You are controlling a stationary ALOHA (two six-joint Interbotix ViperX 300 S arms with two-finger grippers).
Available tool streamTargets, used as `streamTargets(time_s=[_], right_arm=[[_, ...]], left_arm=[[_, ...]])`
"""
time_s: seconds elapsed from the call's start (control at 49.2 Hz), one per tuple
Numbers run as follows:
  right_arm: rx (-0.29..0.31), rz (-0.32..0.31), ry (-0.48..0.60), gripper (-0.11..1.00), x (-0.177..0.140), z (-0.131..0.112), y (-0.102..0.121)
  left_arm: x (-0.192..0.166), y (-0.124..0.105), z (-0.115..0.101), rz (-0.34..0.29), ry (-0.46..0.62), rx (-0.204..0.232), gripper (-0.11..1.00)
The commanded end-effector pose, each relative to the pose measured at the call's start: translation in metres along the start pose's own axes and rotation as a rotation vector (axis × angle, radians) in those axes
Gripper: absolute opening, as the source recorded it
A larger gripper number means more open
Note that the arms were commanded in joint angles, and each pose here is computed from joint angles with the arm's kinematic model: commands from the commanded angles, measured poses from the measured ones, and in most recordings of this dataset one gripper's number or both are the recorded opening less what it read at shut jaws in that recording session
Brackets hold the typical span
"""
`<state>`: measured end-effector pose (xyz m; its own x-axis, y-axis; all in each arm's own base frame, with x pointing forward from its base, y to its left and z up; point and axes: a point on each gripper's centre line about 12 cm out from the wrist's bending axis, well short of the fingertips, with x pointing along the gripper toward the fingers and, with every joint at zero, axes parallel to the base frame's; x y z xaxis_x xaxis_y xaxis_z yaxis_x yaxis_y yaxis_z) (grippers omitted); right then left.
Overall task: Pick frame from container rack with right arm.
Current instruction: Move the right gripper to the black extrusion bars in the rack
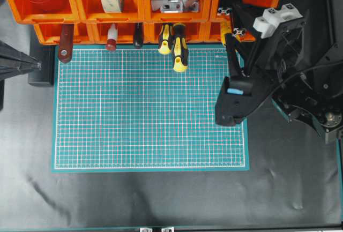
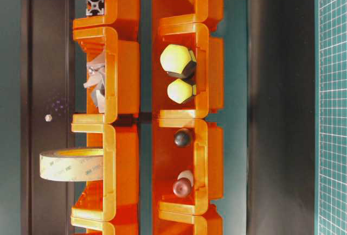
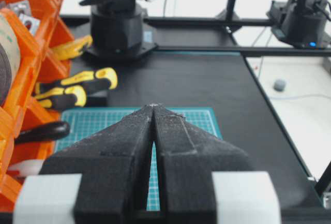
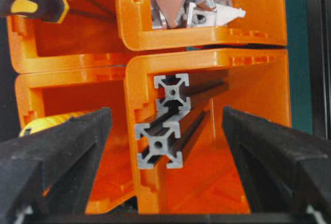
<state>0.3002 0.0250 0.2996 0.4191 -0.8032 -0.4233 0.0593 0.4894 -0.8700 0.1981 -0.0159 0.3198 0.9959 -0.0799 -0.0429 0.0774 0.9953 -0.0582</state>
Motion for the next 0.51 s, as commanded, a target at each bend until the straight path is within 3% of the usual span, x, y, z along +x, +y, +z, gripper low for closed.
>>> streamTargets(time_s=[0.0, 0.142, 0.325, 0.488], right_arm=[[0.016, 0.008, -0.017, 0.79, -0.0028, 0.0022, -0.0031], [0.02, 0.035, 0.001, 0.66, -0.0025, 0.0001, -0.0002], [0.022, 0.049, 0.019, 0.29, -0.0041, -0.0017, 0.0014], [0.038, 0.026, 0.013, 0.29, -0.012, 0.0016, -0.0069]], left_arm=[[0.0015, -0.001, 0.0106, -0.003, -0.024, 0.0, 0.0], [0.0012, -0.001, 0.0109, -0.003, -0.026, 0.0, 0.0], [0.0006, -0.001, 0.0115, -0.003, -0.029, 0.002, 0.0], [-0.0008, -0.0011, 0.0126, -0.004, -0.035, 0.0, 0.0]])
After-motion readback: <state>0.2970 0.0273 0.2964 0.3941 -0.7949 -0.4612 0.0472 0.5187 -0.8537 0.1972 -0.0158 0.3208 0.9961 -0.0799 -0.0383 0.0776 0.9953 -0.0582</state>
